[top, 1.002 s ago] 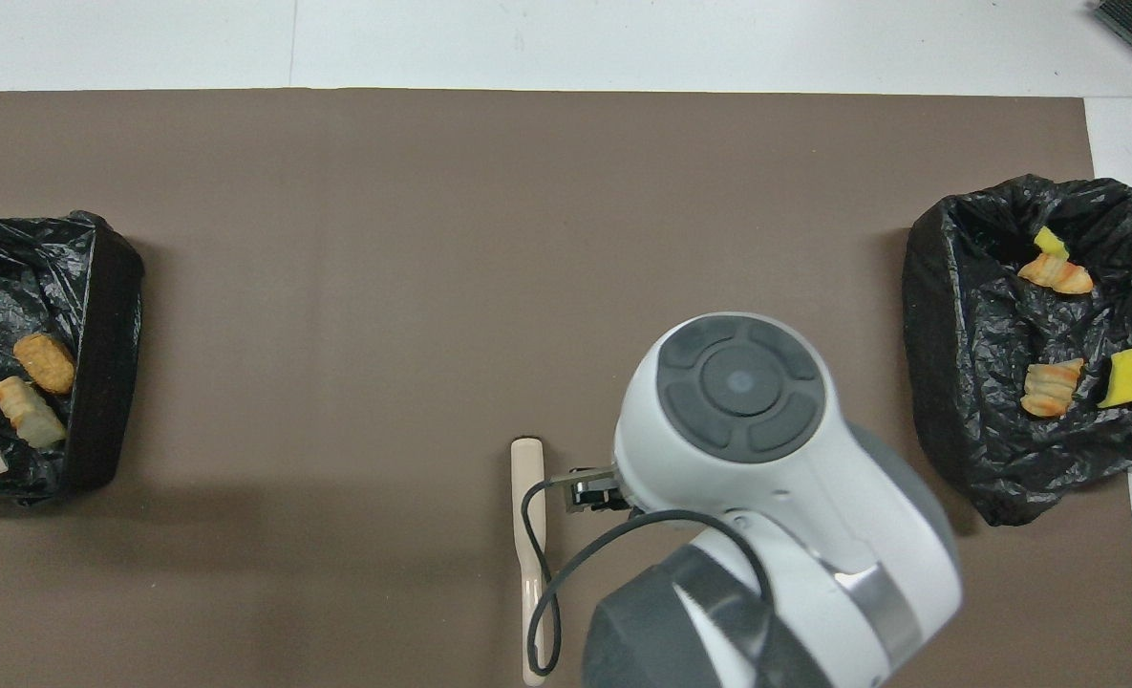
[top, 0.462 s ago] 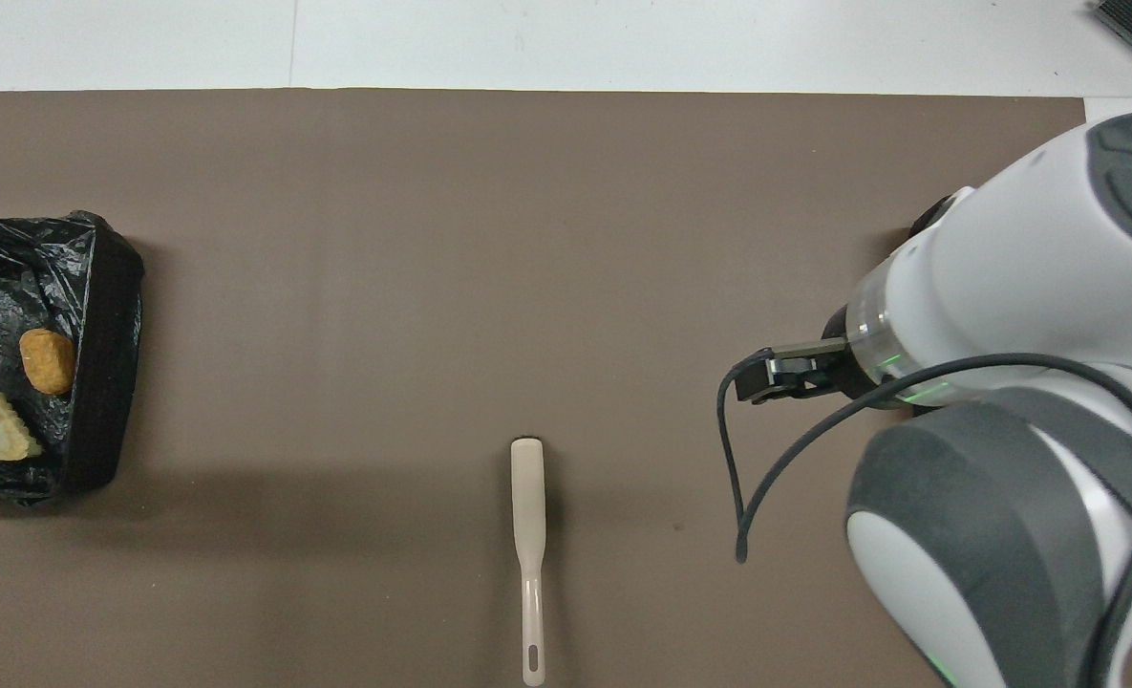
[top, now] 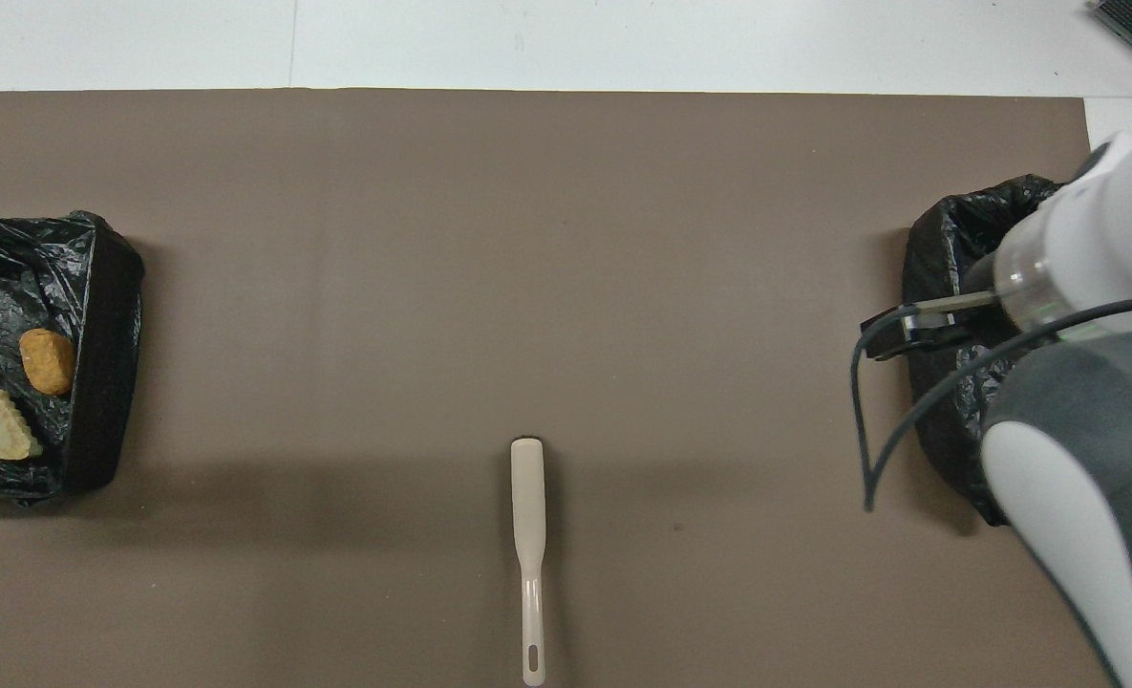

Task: Sweep and dump trash in bin

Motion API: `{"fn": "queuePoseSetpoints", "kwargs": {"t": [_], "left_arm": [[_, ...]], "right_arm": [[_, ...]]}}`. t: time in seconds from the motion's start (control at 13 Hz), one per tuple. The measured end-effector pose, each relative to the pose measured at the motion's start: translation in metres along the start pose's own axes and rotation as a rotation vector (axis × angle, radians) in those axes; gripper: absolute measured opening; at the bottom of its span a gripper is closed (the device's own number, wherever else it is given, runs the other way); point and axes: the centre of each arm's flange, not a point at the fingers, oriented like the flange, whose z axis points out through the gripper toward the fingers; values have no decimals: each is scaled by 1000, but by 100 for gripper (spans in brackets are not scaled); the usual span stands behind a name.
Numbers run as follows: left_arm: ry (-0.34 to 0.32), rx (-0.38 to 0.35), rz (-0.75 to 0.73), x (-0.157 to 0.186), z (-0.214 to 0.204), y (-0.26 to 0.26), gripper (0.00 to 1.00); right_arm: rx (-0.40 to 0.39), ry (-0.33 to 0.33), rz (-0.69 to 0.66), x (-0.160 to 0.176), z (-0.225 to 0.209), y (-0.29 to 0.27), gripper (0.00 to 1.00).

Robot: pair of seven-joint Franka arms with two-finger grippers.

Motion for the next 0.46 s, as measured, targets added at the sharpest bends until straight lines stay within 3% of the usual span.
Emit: {"fn": "queuePoseSetpoints", "kwargs": {"t": [0.31,0.46], "left_arm": [[367,-105,-174,0,-30,1,31],[577,-238,-319,19,-44,7,31]], "right_arm": [[12,31,103,0,-15,68,100],[36,31,124,-6,-21,78,100]]}}
